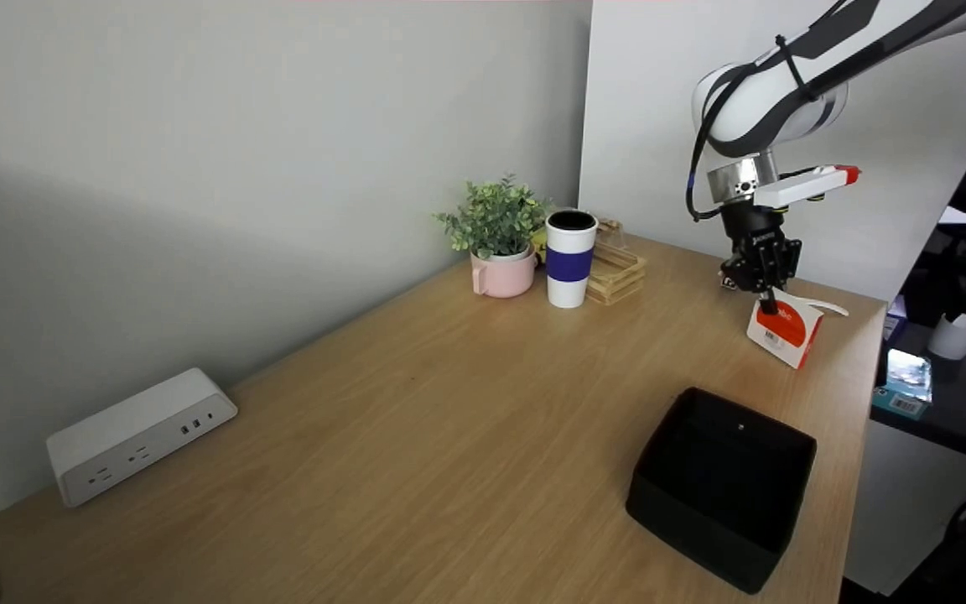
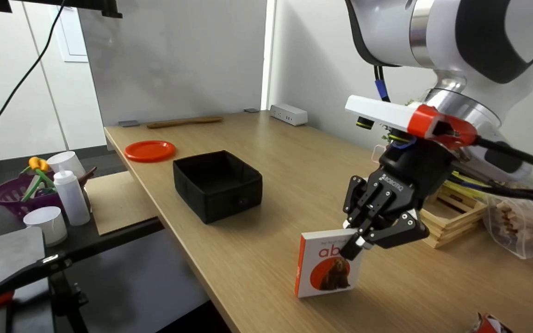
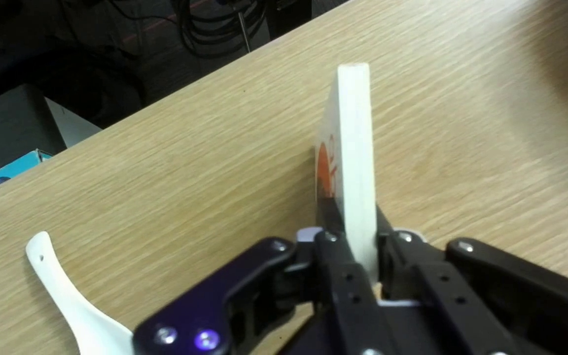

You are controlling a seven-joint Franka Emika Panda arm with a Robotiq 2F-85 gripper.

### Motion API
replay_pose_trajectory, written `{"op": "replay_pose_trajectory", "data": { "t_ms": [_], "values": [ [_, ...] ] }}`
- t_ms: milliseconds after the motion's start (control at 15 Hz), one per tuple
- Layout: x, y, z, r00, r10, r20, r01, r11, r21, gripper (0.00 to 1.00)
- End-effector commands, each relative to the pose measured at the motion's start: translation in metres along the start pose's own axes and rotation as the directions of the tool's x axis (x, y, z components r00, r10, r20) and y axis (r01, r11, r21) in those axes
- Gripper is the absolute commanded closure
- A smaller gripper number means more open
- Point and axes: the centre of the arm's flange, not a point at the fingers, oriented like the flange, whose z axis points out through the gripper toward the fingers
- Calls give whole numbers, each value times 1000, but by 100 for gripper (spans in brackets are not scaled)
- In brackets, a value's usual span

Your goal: Remove the book from the box and put it on the table, put it back in the box, then back on the table again.

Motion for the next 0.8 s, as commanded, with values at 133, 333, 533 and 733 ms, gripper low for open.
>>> {"op": "replay_pose_trajectory", "data": {
  "t_ms": [133, 333, 533, 733],
  "values": [
    [-37, -4, -26, 995, 43, -90, -47, 998, -41, 96],
    [-59, -8, -38, 987, 49, -154, -60, 996, -65, 96],
    [-80, -15, -46, 982, 6, -188, -29, 993, -115, 96],
    [-102, -26, -49, 978, -75, -194, 35, 979, -201, 96]
  ]
}}
